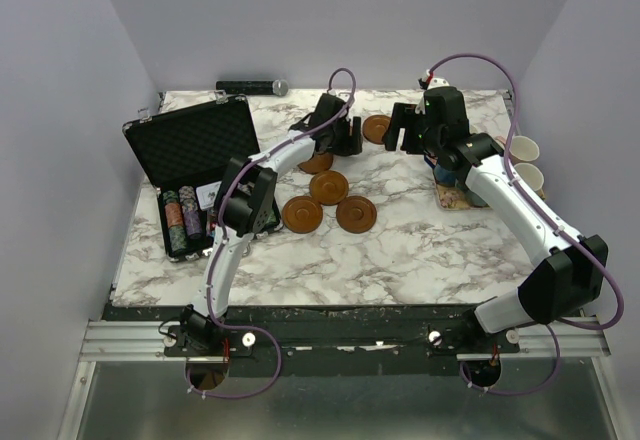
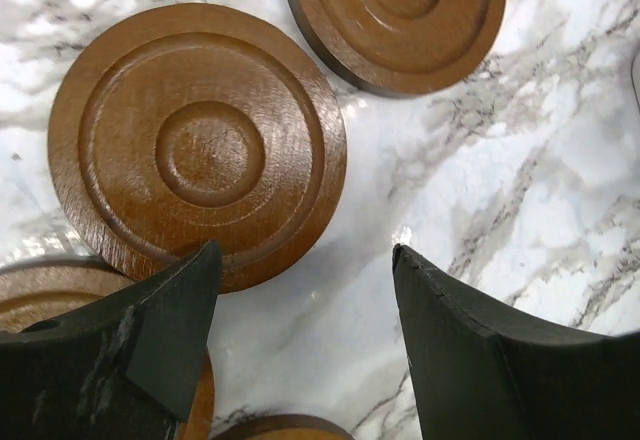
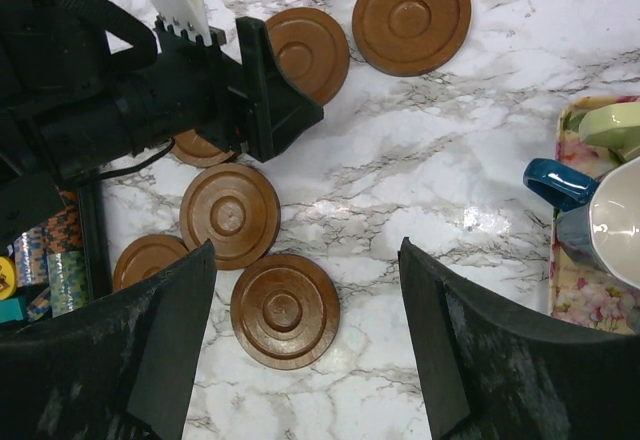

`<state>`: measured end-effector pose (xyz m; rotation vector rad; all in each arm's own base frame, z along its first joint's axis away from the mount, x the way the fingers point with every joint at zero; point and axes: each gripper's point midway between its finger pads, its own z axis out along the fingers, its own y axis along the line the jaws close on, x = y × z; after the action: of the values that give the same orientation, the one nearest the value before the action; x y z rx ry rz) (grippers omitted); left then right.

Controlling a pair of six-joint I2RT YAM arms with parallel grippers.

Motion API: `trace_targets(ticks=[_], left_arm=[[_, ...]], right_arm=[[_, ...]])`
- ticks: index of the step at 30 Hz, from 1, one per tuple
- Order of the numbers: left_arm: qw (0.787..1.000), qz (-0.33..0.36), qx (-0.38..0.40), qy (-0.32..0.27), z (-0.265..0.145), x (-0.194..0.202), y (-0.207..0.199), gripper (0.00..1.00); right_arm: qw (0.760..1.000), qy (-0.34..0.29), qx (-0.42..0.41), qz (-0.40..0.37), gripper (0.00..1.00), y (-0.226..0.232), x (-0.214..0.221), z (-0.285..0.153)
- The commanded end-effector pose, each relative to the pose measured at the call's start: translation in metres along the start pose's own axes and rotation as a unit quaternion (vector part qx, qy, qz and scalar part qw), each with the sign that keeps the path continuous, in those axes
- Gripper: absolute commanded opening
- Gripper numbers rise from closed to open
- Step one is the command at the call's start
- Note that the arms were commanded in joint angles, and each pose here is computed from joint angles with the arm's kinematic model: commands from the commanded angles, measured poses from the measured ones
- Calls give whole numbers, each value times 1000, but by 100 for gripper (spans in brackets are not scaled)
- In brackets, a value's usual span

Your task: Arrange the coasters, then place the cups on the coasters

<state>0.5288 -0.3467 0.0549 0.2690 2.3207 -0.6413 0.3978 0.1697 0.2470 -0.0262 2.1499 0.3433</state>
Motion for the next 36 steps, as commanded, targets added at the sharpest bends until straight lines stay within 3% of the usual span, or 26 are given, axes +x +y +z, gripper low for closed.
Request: trace_targets(ticks=[1,9,14,19,22,25,36], left_arm=[[996,-4,7,89,-12,55,-4,78],[999,19,34,-6,-44,-30,-38,84],[999,21,-1,-50,-51,-63,-22,86],[997,22,-58,-36,-37,-59,20,86],[996,19,-83,-27,-26,-53,39,86],[996,21,-84,-21,-18,-48,47,86],[996,17,-85,15,7,-16,61,81]], right_arm=[[1000,6,-8,3,81,3,6,7],[1000,2,-6,3,81,2,4,5],[1000,1,-5,3,82,2,4,4],[1000,-3,-4,4,81,1,2,3],[1000,-4,-5,3,72,1,2,2],[1000,-4,-7,2,67,2,3,1],[1000,-6,-10,2,66,2,2,-1]])
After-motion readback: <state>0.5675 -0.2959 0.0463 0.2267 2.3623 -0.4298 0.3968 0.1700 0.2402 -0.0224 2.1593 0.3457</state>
